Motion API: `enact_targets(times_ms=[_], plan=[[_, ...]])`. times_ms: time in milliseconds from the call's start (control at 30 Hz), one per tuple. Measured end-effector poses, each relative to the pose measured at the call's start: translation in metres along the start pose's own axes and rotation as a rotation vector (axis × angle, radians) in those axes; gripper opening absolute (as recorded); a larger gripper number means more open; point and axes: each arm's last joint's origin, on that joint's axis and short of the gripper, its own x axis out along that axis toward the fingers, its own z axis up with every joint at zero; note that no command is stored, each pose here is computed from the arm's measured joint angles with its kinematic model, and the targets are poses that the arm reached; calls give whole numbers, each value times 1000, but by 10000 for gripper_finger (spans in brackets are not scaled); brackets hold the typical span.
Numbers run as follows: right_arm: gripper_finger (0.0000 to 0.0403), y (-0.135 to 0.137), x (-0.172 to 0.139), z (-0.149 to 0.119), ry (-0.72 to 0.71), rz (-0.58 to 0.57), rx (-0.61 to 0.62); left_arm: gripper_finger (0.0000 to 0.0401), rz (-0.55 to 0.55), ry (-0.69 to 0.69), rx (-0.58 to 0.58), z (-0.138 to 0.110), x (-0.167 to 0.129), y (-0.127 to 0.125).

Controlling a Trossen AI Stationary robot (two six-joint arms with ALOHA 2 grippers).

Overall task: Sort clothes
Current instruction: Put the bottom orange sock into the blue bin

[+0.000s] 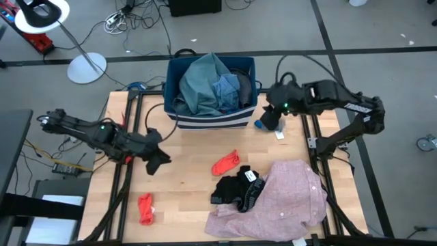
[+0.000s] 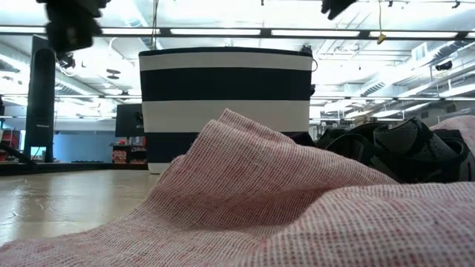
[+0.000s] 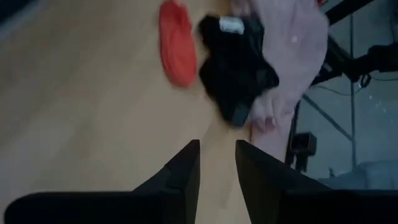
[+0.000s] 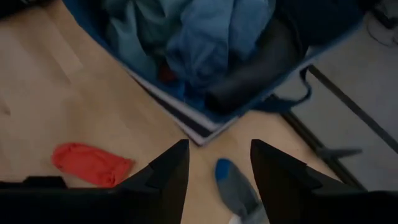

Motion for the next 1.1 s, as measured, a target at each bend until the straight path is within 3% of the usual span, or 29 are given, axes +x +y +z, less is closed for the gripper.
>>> enact_targets(times_ms=[167,400,733,1100], plan=[[171,12,18,-24,55,-15,93,106,77,128,-187,-17,1,1],[171,34,36,-51,49,43,199,106,197,195,-337,-33,4,2],[171,69,52,-83,48,140,366,106,342,263,-363,-58,22,-9],[171,98,50,-110,35,262,478,105,418,394,-358,-108,38,-32]])
